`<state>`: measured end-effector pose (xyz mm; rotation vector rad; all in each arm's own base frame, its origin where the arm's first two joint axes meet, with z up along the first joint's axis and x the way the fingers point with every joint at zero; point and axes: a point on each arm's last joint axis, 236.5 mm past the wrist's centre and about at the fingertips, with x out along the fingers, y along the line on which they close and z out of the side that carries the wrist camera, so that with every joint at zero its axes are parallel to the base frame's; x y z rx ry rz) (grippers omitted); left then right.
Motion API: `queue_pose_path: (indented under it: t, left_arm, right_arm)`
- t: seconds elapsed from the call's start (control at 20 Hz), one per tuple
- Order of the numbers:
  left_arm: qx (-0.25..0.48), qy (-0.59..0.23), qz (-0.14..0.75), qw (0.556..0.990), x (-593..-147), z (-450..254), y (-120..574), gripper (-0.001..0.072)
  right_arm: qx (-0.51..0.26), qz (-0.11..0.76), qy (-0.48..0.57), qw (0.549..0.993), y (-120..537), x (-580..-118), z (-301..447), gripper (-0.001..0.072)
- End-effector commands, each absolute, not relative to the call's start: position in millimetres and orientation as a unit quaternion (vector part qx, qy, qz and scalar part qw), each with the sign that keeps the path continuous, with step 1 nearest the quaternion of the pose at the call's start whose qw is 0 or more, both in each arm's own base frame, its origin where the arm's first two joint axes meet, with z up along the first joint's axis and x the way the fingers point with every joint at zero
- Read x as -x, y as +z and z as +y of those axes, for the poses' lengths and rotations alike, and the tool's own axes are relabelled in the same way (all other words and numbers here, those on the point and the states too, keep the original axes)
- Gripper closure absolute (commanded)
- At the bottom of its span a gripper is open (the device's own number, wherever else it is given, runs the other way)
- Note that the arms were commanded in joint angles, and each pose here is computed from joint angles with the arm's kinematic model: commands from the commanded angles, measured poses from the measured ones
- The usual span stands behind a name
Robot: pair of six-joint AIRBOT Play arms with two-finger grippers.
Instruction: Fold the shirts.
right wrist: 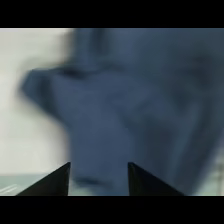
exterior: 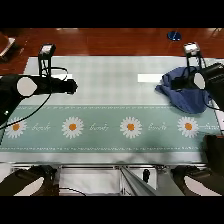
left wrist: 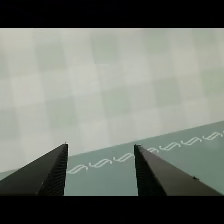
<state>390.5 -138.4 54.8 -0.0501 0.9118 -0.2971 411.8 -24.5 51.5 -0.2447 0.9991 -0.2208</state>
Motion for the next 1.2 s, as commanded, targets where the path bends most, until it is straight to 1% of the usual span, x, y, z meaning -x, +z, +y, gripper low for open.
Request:
queue_pose_path:
  t: [0.0, 0.15, 0.25, 0.35, 0.5, 0.6, 0.75, 0.8, 0.9, 0.95, 1.05, 1.15]
  left_arm:
    - [0.031, -0.139, 0.422, 0.895, -405.2, -140.7, 51.1, 0.0201]
    - [0.029, -0.137, 0.434, 0.89, -408.7, -141.4, 36.7, 0.0201]
    - [0.03, -0.135, 0.433, 0.891, -413.9, -142.3, 31.0, 0.0201]
    - [0.031, -0.134, 0.43, 0.892, -419.2, -143.1, 25.9, 0.0201]
    - [0.031, -0.132, 0.432, 0.892, -423.6, -143.8, 17.8, 0.0201]
    - [0.031, -0.131, 0.437, 0.89, -424.7, -144.0, 12.0, 0.0201]
    - [0.033, -0.131, 0.444, 0.886, -423.4, -144.8, 7.3, 0.0201]
    - [0.034, -0.131, 0.446, 0.885, -422.2, -144.9, 6.8, 0.0201]
    - [0.041, -0.133, 0.467, 0.873, -412.9, -147.0, 1.9, 0.0201]
    - [0.038, -0.134, 0.485, 0.863, -405.1, -146.7, -1.0, 0.0201]
    - [0.023, -0.138, 0.52, 0.843, -386.9, -143.1, -1.0, 0.0201]
    - [-0.005, -0.157, 0.526, 0.836, -370.6, -140.0, 12.5, 0.0201]
  right_arm:
    - [0.122, 0.423, -0.227, 0.868, 67.6, -428.7, -113.1, 0.0296]
    - [0.007, 0.412, -0.301, 0.86, 40.8, -423.5, -185.9, 0.0299]
    - [-0.067, 0.399, -0.32, 0.856, 21.8, -426.8, -222.3, 0.03]
    - [-0.13, 0.406, -0.313, 0.849, -2.1, -437.0, -240.8, 0.03]
    - [-0.163, 0.464, -0.241, 0.836, -47.7, -458.3, -228.5, 0.03]
    - [-0.166, 0.501, -0.214, 0.822, -73.1, -463.9, -216.3, 0.03]
    - [-0.207, 0.53, -0.184, 0.801, -97.4, -466.5, -190.8, 0.0314]
    - [-0.215, 0.534, -0.167, 0.801, -97.6, -467.9, -181.1, 0.0377]
    - [-0.229, 0.545, -0.1, 0.8, -91.9, -470.2, -148.9, 0.0614]
    - [-0.234, 0.55, -0.062, 0.799, -86.5, -469.8, -132.6, 0.0681]
    - [-0.25, 0.547, -0.022, 0.799, -66.4, -468.8, -111.6, 0.0682]
    - [-0.25, 0.523, -0.013, 0.815, -30.2, -470.5, -106.4, 0.0682]
